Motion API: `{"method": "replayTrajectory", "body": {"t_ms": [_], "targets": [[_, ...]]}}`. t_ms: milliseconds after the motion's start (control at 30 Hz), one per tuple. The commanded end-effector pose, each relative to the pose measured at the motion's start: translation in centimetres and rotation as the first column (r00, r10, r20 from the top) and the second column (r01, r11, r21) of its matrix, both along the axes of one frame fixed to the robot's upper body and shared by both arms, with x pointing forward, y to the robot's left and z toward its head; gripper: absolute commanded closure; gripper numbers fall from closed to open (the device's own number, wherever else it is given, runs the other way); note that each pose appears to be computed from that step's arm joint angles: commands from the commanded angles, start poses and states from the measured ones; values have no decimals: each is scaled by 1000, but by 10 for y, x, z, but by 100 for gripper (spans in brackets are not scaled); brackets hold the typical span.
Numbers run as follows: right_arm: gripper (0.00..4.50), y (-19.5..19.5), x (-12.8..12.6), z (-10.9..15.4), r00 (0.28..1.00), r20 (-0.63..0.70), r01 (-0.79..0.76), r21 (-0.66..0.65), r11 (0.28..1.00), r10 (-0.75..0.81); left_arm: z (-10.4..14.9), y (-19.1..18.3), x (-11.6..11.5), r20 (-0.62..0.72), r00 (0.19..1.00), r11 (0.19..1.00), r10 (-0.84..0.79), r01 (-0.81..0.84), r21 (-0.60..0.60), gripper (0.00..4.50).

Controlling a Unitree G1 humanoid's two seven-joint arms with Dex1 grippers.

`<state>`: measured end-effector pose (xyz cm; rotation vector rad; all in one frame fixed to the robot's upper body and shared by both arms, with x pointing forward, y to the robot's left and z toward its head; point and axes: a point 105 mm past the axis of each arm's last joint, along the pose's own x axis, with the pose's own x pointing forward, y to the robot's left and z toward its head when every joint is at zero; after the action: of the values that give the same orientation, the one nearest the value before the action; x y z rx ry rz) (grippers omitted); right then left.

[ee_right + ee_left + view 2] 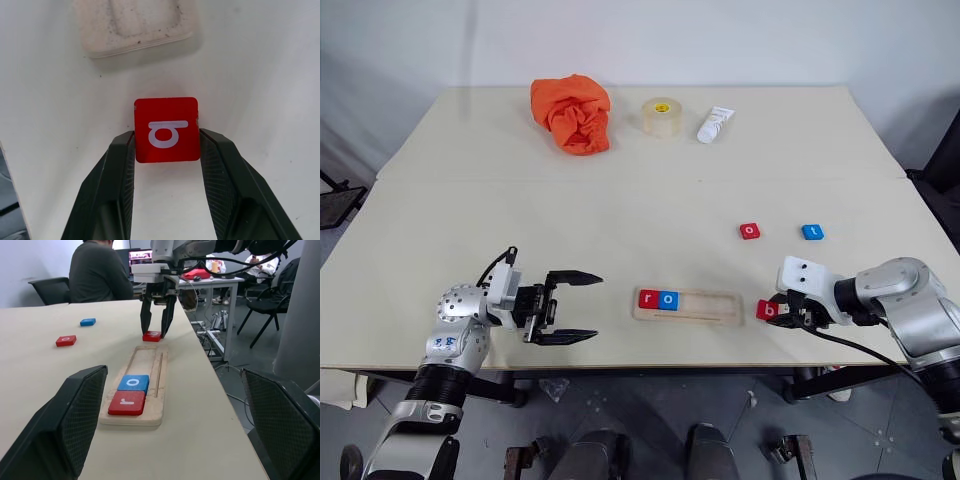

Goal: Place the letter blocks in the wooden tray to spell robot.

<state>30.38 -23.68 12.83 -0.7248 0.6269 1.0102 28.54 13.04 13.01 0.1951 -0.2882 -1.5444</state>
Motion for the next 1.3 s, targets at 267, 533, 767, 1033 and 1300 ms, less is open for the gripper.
{"method": "replayTrajectory", "body": {"t_ms": [267, 533, 767, 1033, 1300], "targets": [[303, 76, 7, 50, 988, 64, -143, 34, 989, 140, 7, 14, 1, 50, 999, 1000, 18, -18, 14, 0], [303, 113, 15, 31, 979, 42, -203, 22, 979, 202, 9, 20, 3, 71, 995, 997, 75, -76, 10, 0], [303, 115, 14, 25, 971, 24, -239, -7, 971, 239, 7, 21, -1, 70, 993, 996, 92, -93, 5, 0], [303, 118, 10, 21, 966, -3, -259, -10, 966, 259, 8, 20, -1, 72, 992, 994, 108, -108, -3, 0], [303, 119, 8, 17, 966, -14, -258, -12, 966, 257, 9, 19, -1, 74, 991, 994, 108, -108, -5, 0]]}}
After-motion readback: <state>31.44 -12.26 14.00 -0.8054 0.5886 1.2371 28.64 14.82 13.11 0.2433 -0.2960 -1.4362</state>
